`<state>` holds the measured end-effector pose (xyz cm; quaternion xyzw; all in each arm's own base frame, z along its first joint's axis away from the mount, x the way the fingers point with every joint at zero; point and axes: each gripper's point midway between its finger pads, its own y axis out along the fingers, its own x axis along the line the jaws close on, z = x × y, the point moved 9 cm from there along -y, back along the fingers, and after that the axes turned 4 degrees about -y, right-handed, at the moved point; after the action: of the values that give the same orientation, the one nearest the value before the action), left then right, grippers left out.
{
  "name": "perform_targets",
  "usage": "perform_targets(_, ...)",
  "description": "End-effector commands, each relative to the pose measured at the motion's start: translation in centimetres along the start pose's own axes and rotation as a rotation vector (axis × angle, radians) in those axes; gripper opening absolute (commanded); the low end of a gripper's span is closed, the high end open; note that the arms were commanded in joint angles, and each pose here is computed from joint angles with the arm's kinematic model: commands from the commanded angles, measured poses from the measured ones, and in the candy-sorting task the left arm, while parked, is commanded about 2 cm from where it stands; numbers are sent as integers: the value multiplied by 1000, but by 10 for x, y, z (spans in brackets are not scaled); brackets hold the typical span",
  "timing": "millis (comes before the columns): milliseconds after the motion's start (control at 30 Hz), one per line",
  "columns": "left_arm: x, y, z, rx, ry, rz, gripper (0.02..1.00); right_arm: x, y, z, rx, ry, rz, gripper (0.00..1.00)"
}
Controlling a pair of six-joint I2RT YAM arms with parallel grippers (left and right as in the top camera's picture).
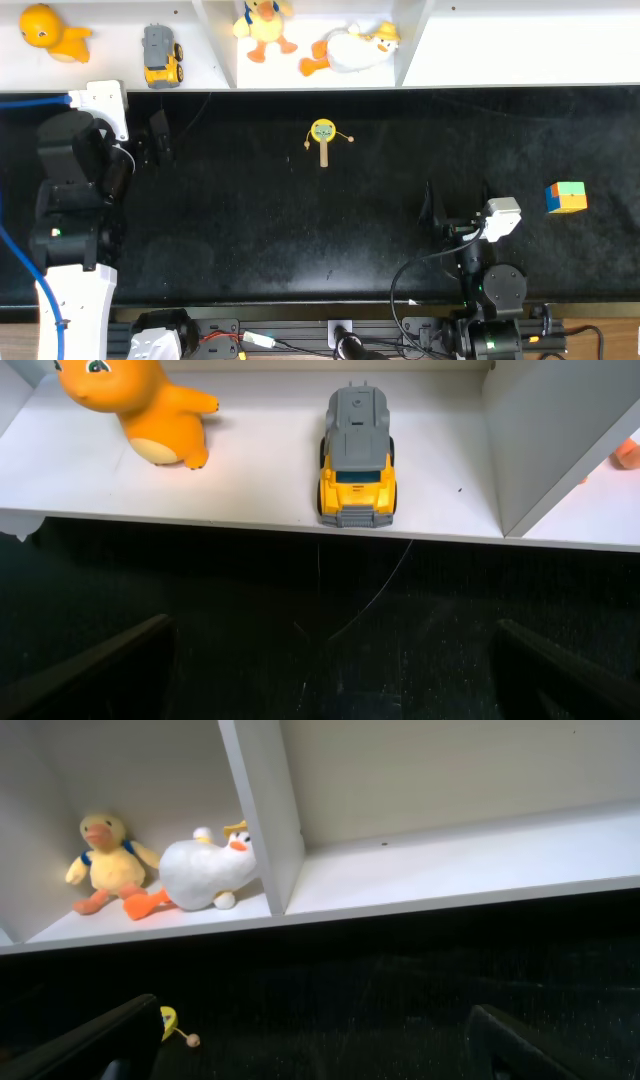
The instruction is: Store Toys
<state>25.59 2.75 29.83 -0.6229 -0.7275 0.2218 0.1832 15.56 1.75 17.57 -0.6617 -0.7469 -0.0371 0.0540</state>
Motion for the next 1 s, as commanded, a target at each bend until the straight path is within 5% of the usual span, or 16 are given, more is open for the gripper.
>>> perform_targets(33, 1, -19, -6, -66, -3, -8, 998, 0, 0, 3, -2, -7, -7, 993)
perform_targets(533, 14, -49, 97, -404, -38, -44, 998, 0, 0, 3, -2, -7, -7, 993)
perform_targets(1000, 16, -16, 167, -460, -77, -41, 998, 0, 0, 3, -2, -7, -7, 996)
